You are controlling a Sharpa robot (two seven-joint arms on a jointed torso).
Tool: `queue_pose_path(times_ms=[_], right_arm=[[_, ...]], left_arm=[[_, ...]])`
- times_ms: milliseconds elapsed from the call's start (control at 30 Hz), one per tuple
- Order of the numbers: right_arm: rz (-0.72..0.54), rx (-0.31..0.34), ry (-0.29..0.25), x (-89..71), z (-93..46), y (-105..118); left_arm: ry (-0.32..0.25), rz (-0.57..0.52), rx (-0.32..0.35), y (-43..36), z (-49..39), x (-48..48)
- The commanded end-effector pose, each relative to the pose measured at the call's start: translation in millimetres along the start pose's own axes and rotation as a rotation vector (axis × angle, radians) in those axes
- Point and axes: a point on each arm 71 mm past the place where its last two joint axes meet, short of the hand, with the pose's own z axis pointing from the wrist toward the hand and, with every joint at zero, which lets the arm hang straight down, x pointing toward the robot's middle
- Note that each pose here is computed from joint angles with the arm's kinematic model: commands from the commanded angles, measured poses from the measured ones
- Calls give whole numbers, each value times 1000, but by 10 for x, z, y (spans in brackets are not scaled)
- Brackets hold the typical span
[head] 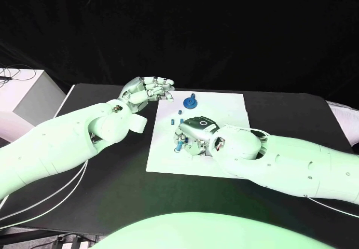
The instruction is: Assemble the parts on the task board
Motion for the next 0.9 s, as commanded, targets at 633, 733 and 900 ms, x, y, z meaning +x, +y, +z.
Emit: queue_pose_path(times_ms=[633,733,900], right_arm=[[-18,-15,22,120,5,53],[-16,-18,23,122,0,64],[-17,-17,19,122,-4,69]], left_arm=[[19,-4,5,-14,-7,19],[20,-4,5,-14,-7,18],[21,-5,3,-13,-8,17]])
